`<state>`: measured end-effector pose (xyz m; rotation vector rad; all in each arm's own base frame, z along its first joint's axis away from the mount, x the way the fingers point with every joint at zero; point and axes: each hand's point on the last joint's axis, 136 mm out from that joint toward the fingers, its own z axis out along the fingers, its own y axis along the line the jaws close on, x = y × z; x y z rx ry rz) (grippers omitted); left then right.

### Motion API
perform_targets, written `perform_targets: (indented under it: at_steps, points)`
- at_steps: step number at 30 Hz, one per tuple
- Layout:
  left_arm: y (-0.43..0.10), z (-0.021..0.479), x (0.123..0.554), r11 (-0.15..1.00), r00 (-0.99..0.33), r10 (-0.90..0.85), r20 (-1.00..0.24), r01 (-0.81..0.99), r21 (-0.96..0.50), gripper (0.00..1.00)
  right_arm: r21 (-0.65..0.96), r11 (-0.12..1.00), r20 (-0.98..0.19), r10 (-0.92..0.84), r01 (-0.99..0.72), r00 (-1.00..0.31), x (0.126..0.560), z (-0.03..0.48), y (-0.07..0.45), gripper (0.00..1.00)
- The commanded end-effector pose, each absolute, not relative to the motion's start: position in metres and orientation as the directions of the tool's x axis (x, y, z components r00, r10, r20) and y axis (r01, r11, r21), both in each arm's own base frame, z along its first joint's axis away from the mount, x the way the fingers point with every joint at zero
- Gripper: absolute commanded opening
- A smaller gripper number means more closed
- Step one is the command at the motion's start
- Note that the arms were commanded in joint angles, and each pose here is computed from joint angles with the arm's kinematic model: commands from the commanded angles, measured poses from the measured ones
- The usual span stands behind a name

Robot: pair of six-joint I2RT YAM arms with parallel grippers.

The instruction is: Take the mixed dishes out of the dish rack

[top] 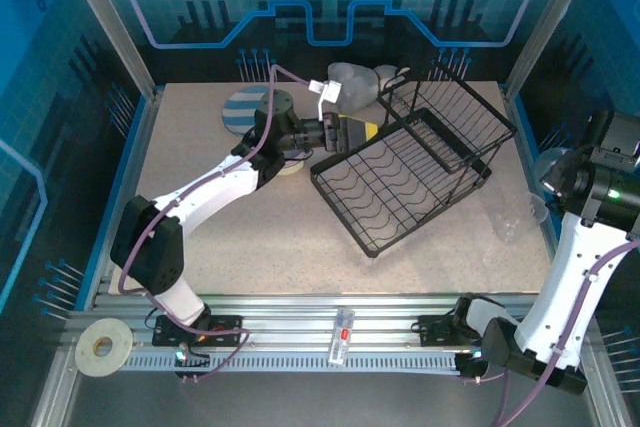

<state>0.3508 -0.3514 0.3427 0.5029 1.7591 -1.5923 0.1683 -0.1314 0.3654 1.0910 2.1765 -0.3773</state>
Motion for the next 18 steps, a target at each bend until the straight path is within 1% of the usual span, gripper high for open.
perform_targets:
  at_steps: [1,5,8,13,18]
  points:
    - [-0.339,0.36,0.337,0.178,-0.557,-0.183,-0.81,0.792,-0.585,0.99,0.115,0.569,-0.672,0.649,0.815,-0.358,0.177,0.363,-0.135,0.0]
    - [-0.329,0.351,0.327,0.229,-0.473,-0.16,-0.866,0.836,-0.499,0.99,0.14,0.543,-0.639,0.688,0.828,-0.343,0.181,0.354,-0.137,0.0]
    - [-0.323,0.339,0.322,0.261,-0.421,-0.138,-0.896,0.858,-0.443,0.99,0.193,0.484,-0.597,0.748,0.853,-0.29,0.182,0.34,-0.142,0.0]
    - [-0.317,0.321,0.324,0.313,-0.408,-0.122,-0.905,0.849,-0.425,0.99,0.224,0.428,-0.549,0.798,0.876,-0.25,0.181,0.329,-0.146,0.0]
    - [-0.309,0.313,0.329,0.348,-0.403,-0.153,-0.902,0.833,-0.431,0.99,0.304,0.362,-0.478,0.858,0.881,-0.188,0.186,0.317,-0.145,0.0]
